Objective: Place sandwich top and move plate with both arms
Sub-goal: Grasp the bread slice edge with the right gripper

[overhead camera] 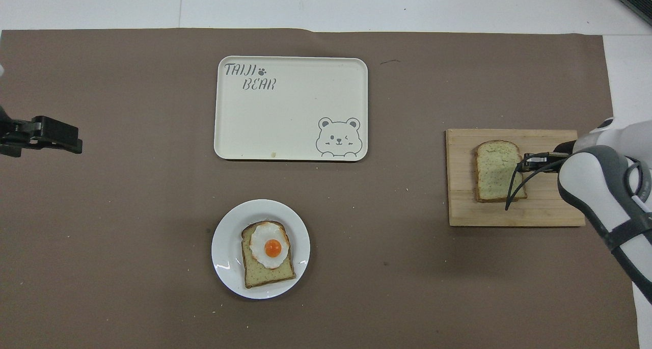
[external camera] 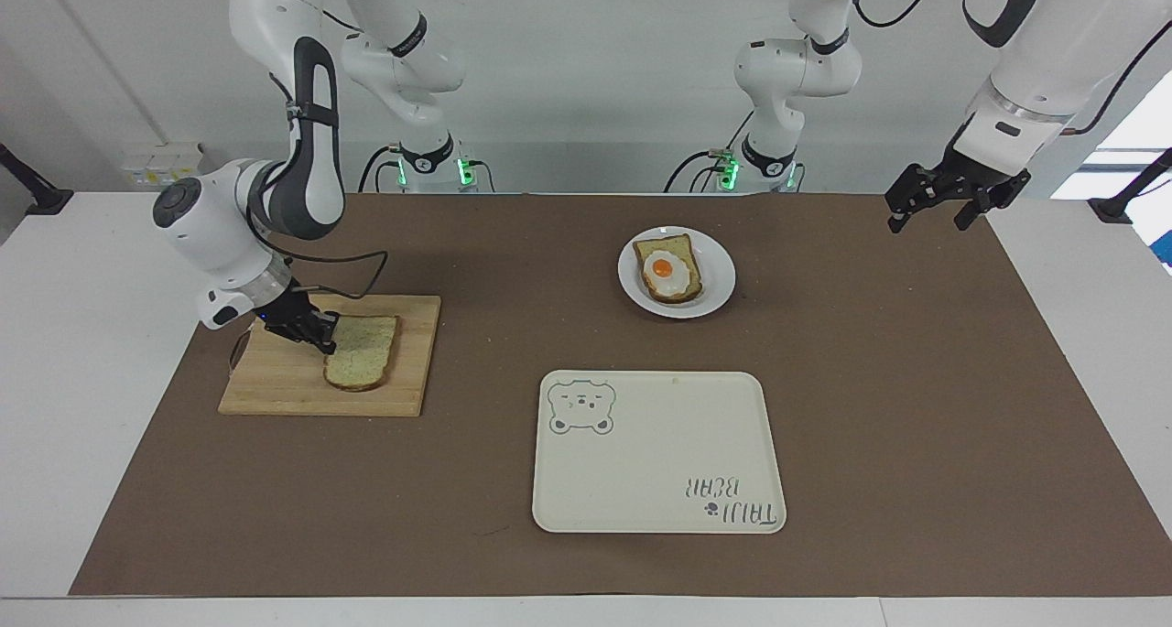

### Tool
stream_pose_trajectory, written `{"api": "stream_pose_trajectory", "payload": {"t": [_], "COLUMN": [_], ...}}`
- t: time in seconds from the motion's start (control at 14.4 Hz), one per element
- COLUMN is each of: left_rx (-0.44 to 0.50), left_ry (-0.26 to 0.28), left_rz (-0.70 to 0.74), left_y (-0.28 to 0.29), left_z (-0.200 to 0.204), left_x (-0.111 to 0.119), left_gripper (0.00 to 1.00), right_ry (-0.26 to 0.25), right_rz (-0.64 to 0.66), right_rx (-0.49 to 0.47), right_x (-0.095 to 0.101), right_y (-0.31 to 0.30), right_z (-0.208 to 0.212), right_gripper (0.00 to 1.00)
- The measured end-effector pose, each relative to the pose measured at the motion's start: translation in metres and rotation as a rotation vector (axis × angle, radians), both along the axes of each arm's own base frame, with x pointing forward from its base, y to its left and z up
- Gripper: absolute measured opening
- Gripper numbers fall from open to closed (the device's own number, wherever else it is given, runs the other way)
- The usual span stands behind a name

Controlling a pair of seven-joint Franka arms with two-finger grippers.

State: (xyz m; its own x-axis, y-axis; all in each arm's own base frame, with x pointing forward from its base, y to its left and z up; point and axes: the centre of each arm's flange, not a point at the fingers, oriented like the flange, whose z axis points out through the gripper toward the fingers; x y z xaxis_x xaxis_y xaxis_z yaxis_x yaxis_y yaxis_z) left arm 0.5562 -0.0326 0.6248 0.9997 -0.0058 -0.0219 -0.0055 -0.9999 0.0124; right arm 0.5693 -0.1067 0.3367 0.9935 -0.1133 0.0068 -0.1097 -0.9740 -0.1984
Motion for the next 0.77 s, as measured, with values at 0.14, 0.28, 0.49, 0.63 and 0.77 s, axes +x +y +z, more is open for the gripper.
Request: {"api": "stream_pose_trajectory", "payload": {"t": [0.14, 0.28, 0.49, 0.63, 0.77], "left_rx": [0.000, 0.000, 0.000, 0.000, 0.000], "left_ry": [0.000, 0.000, 0.000, 0.000, 0.000], "left_rz": [0.000, 0.000, 0.000, 0.000, 0.000], "left_y": [0.000, 0.000, 0.000, 0.000, 0.000], "left_z": [0.000, 0.000, 0.000, 0.000, 0.000], "left_x": [0.000, 0.000, 0.000, 0.000, 0.000], "left_gripper": [1.00, 1.00, 1.00, 1.00, 1.00], "right_ry": [0.007, 0.013, 0.023, 0.038, 0.048], "right_rz": [0.011, 0.016, 0.023, 0.037, 0.047], "right_rx": [0.011, 0.030, 0.078, 0.105, 0.141], "right_x": [0.006, 0.011, 0.015, 0.016, 0.018], "right_y": [0.001, 0.003, 0.008, 0.012, 0.015], "right_z": [0.014, 0.028, 0.052, 0.071, 0.090], "right_gripper": [0.04, 0.04, 0.04, 0.04, 0.04]}}
